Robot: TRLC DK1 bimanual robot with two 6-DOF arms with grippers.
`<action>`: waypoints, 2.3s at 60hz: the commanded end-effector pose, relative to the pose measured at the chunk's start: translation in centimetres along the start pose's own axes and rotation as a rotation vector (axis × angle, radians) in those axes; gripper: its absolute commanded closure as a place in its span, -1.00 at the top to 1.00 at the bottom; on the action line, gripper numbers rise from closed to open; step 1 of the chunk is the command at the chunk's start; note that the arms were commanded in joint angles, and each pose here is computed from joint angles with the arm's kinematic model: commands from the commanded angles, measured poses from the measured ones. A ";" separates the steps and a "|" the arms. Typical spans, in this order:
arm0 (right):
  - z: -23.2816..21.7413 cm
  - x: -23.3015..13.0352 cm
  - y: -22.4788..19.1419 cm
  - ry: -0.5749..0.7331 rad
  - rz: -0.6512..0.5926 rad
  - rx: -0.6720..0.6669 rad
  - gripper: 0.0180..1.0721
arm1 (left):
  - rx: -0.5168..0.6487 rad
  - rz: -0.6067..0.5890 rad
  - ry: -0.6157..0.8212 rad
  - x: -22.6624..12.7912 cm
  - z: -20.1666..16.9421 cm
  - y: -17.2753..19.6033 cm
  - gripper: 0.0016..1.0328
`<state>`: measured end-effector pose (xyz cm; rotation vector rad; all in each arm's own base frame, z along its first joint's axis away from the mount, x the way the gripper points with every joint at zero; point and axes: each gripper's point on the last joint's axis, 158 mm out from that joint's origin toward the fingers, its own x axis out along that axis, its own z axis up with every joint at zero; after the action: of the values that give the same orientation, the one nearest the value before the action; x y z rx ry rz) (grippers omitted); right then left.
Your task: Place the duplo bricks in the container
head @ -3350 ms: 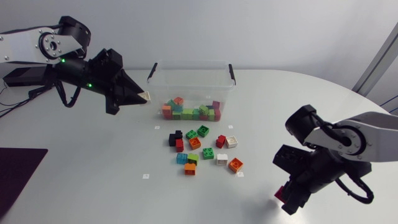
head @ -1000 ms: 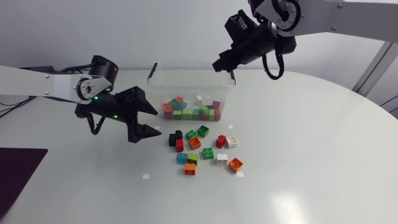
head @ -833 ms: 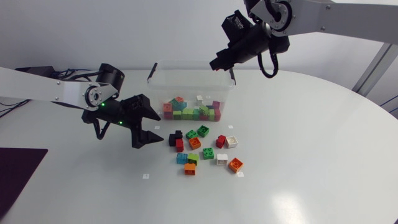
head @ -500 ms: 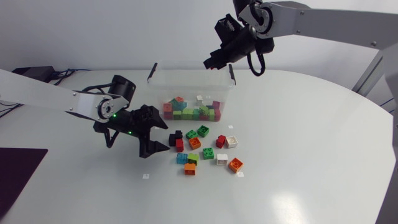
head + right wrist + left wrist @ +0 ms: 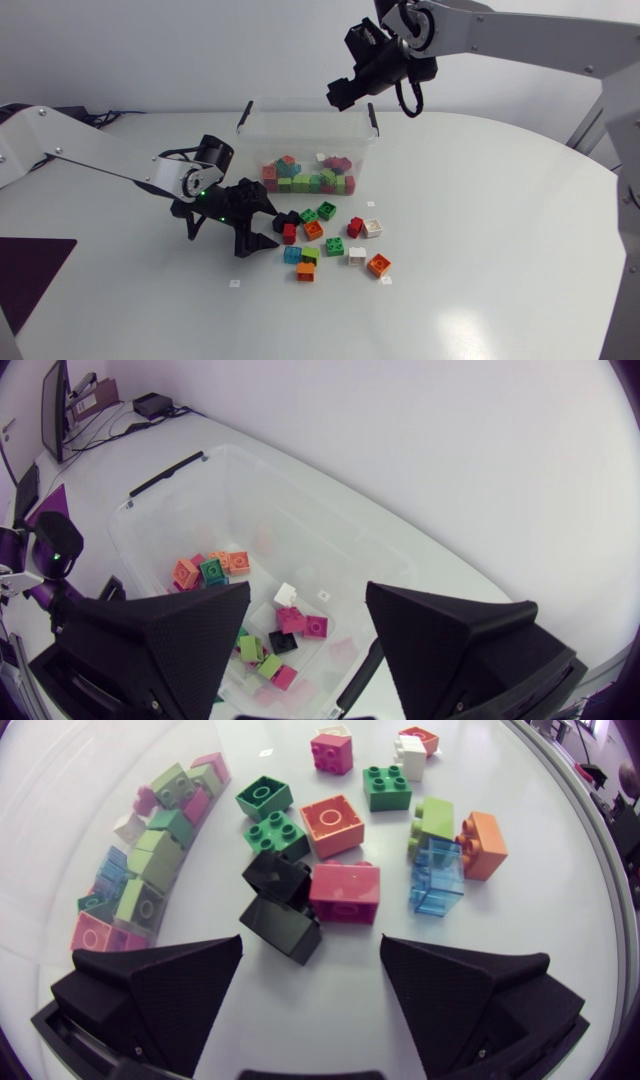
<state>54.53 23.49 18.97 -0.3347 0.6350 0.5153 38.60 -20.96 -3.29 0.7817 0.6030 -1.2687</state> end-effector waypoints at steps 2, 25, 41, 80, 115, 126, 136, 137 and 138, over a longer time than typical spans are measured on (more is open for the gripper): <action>0.2 -2.6 1.0 -0.013 0.012 0.002 0.77 | 0.043 0.022 -0.006 0.8 -0.1 1.2 0.86; -4.2 -5.2 3.6 0.035 0.072 -0.025 0.77 | 0.072 0.025 -0.021 1.5 0.2 1.6 0.48; -6.3 -6.5 4.1 0.051 0.076 -0.025 0.77 | 0.087 -0.017 -0.051 1.5 0.7 -0.3 0.07; -14.7 -11.0 9.3 0.161 0.159 -0.098 0.77 | 0.099 0.092 -0.103 -6.0 3.1 0.6 -0.23; -23.3 -8.1 11.6 0.354 0.204 -0.093 0.77 | 0.068 0.328 -0.239 -15.2 10.8 7.4 -0.23; -24.5 -7.2 11.3 0.371 0.190 -0.089 0.77 | -0.017 0.386 -0.311 -16.3 12.7 10.2 -0.22; -25.0 -6.3 10.2 0.381 0.150 -0.069 0.77 | -0.101 0.409 -0.334 -16.5 13.4 12.7 -0.22; -25.1 -6.2 10.1 0.384 0.146 -0.062 0.77 | -0.113 0.415 -0.332 -16.5 13.4 13.2 -0.22; -25.1 -6.2 10.1 0.386 0.143 -0.060 0.77 | -0.121 0.418 -0.331 -16.4 13.3 13.4 -0.22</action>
<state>32.91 19.28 3.97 -0.4625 0.9826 0.6478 46.15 -20.11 19.94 0.6036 0.2031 -0.9652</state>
